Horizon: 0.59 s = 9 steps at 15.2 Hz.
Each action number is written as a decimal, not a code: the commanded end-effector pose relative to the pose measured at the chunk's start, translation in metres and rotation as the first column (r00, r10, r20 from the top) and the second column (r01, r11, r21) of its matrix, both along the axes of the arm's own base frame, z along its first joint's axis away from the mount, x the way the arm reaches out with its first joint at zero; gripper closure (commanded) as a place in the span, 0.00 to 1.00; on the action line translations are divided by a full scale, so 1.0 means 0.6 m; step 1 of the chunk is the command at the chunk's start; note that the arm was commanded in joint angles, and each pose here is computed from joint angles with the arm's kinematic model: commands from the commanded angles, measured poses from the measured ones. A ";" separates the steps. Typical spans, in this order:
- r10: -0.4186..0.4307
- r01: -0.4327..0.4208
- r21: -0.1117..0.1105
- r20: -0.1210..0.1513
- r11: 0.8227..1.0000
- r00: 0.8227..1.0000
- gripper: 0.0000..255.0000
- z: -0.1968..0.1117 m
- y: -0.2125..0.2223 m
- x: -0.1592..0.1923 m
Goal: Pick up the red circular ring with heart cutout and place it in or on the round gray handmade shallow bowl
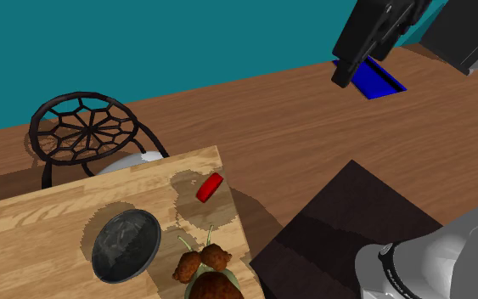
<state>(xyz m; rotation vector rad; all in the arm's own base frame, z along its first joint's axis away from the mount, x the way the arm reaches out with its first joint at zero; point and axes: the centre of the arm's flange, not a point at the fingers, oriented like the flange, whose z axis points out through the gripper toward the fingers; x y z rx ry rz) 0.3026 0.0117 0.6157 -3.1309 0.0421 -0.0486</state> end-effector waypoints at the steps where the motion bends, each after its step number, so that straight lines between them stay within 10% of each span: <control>1: 0.000 0.000 0.000 0.000 1.000 1.000 0.00 0.000 0.000 0.000; 9: -0.184 0.184 0.027 -0.003 0.983 0.983 0.00 -0.150 0.071 0.051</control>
